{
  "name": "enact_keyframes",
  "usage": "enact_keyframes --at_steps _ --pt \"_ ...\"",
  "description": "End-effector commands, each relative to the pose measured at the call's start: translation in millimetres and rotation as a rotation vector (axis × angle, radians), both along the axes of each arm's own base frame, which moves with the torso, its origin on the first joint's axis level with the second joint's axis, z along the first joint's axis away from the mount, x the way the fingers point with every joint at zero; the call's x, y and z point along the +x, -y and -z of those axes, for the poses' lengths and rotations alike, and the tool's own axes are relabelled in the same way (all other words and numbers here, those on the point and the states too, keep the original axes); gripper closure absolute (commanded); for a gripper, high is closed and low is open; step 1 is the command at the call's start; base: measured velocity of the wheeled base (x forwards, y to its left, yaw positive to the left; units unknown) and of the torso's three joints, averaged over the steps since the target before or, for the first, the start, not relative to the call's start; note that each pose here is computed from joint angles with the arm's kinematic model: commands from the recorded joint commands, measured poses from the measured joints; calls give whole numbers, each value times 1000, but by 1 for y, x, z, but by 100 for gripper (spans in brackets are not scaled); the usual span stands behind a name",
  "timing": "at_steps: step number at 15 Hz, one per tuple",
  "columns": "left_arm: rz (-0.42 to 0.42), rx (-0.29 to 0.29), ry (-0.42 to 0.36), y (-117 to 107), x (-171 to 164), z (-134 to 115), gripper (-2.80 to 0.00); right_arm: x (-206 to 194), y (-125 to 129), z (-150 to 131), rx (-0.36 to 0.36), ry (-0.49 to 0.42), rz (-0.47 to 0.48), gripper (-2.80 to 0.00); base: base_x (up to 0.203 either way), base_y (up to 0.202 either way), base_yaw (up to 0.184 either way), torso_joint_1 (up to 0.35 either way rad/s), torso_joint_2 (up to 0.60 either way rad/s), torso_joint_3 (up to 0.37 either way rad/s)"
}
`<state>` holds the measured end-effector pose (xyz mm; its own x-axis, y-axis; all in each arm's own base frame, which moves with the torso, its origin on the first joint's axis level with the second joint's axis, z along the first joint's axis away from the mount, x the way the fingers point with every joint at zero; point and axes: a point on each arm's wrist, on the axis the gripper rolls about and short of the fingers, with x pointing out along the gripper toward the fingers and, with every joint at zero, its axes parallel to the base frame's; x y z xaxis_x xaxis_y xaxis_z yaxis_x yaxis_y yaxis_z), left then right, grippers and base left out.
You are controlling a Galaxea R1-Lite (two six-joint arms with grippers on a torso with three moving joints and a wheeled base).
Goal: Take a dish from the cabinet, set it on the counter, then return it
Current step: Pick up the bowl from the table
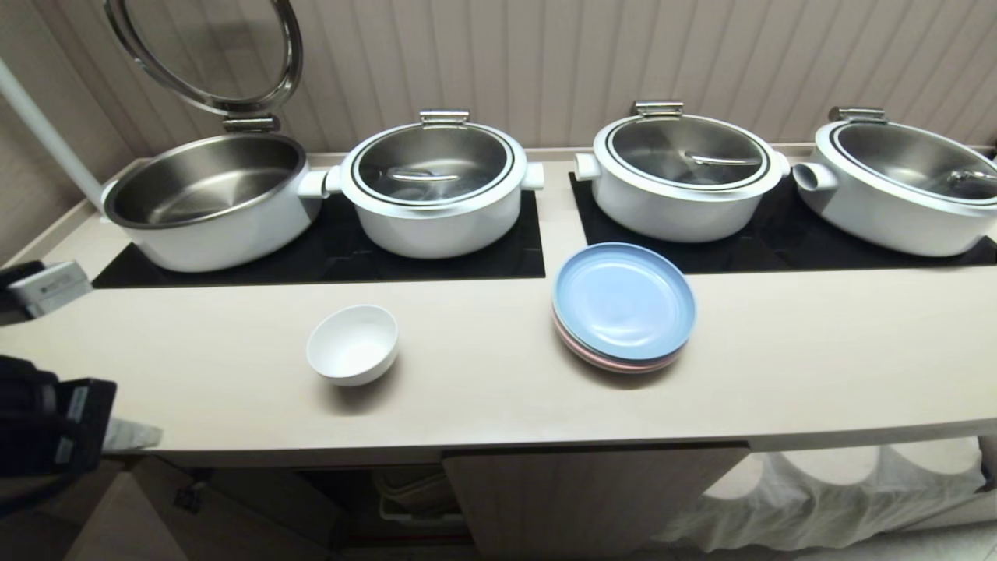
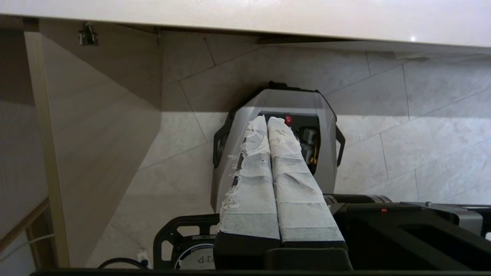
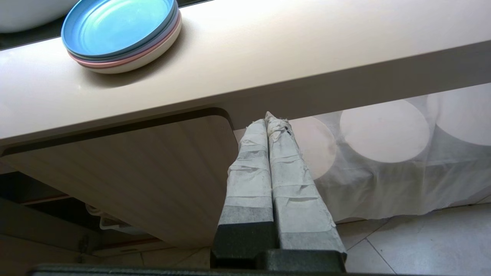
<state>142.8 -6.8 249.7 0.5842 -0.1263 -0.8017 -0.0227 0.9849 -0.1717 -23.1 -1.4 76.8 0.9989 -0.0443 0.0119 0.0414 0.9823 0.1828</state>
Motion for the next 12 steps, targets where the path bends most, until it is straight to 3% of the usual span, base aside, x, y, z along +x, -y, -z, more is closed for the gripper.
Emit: enact_keyframes --at_steps 1,12 --pt "-2 2 -97 1 40 9 0 0 0 0 1 -1 0 0 0 0 0 0 0 0" --pt "-11 -5 -162 5 139 12 0 0 0 0 1 -1 0 0 0 0 0 0 0 0"
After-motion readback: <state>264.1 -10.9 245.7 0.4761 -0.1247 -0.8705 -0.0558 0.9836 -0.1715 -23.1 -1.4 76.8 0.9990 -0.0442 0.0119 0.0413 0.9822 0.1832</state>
